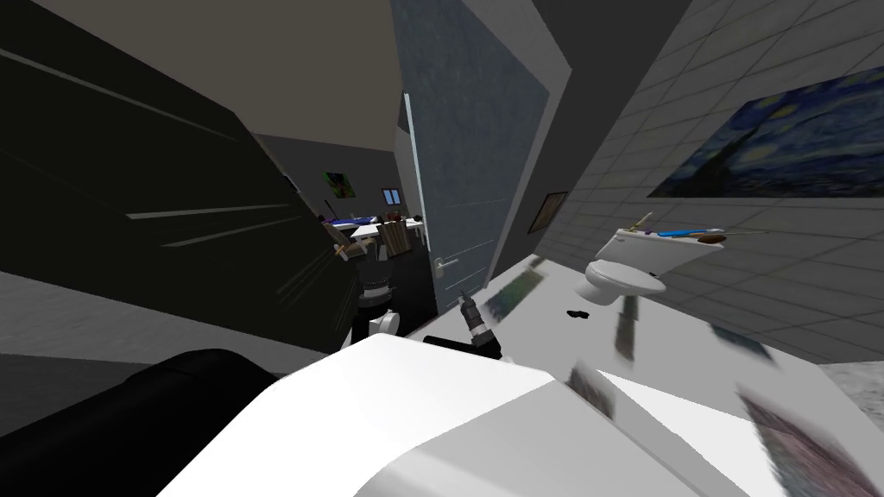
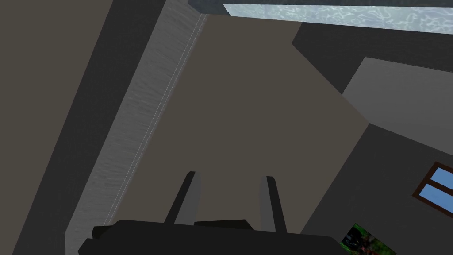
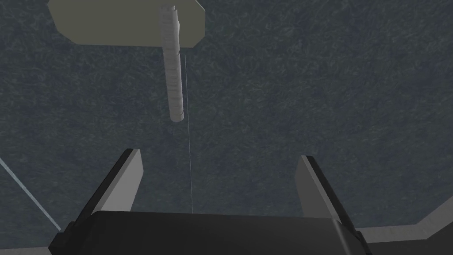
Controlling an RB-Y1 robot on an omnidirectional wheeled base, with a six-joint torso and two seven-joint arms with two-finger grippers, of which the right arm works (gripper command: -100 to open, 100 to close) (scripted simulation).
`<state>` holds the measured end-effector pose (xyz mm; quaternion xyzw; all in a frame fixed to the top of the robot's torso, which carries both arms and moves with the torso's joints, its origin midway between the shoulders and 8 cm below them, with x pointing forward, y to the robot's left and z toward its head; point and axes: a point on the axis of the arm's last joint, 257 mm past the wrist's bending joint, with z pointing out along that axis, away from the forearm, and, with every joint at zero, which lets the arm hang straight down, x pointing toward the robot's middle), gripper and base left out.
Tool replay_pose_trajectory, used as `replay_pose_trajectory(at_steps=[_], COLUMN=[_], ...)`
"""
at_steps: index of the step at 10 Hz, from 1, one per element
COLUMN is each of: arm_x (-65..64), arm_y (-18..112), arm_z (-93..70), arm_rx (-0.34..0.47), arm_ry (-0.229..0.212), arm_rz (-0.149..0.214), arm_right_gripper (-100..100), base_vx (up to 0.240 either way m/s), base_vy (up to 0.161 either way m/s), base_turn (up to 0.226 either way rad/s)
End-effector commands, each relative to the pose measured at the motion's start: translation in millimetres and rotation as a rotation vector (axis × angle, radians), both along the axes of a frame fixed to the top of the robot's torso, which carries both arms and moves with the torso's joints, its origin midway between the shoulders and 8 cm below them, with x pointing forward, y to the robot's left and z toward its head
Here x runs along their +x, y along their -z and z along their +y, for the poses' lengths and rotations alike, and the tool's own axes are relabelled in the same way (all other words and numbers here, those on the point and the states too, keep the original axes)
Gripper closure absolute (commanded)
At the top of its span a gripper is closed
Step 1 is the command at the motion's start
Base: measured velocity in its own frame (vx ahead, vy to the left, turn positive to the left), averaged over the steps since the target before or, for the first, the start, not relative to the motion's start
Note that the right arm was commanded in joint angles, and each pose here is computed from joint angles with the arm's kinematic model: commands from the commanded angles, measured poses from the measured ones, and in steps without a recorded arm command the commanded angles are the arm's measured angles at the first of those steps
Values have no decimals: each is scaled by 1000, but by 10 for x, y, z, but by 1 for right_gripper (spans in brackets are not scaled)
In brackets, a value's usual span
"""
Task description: Push the door open
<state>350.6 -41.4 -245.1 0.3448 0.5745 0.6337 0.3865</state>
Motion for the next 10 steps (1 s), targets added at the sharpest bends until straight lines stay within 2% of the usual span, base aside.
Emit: replay_pose_trajectory(at_steps=[1,5,8,10], arm_x=[-92,-300,-409,-338], arm_y=[125,365,475,465], arm_z=[138,417,543,543], arm_rx=[-10,-36,-48,-45], arm_ry=[-37,-113,-149,-137], arm_rz=[23,69,91,89], arm_right_gripper=[-100,-100,-100,-100], base_vx=[210,227,214,110], base_vy=[-78,-75,-63,24], base_turn=[56,41,24,27])
